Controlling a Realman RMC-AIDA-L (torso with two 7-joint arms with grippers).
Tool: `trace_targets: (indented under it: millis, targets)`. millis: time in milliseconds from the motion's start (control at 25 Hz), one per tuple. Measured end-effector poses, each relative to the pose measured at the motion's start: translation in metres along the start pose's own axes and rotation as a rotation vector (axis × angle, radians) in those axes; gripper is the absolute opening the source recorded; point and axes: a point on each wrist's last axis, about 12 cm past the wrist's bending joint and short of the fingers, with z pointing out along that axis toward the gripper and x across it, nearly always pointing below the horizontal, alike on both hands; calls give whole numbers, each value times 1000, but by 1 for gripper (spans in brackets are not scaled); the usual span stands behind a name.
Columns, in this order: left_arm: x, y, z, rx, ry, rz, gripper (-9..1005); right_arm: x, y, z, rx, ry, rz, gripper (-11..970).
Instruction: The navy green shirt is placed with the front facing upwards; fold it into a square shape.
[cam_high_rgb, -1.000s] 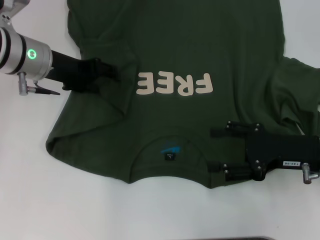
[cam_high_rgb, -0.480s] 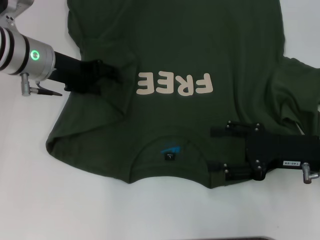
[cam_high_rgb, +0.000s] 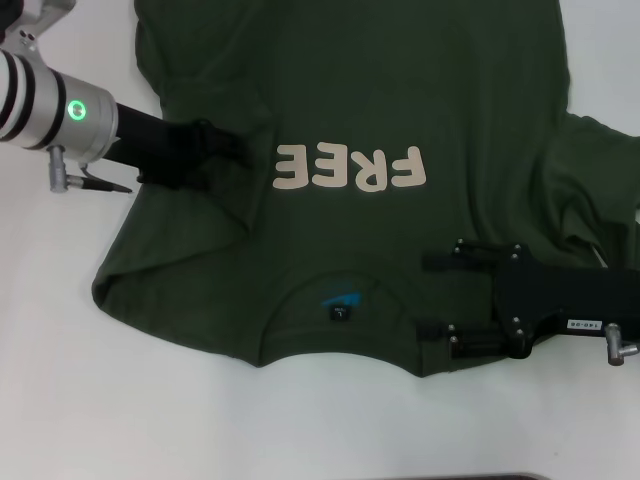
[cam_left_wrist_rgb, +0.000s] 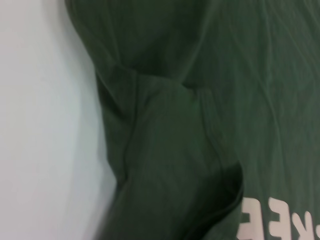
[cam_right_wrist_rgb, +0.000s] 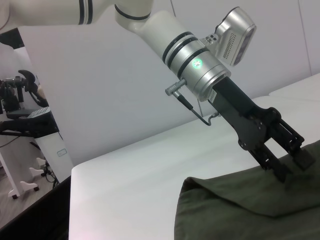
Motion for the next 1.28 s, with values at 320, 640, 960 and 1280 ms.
trace_targets:
  millis: [320, 640, 960, 1280]
  targets:
    - [3, -9, 5, 15, 32, 21, 735, 0, 0, 0, 0, -1, 0, 873]
    - [-2, -6, -4, -7, -5, 31, 736, 0, 0, 0, -1, -2, 1, 873]
    - [-1, -8, -3, -26, 6, 61, 731, 0, 1, 0, -3, -4, 1, 873]
    - [0, -8, -2, -41, 13, 69, 725, 0, 0, 0, -3, -4, 0, 873]
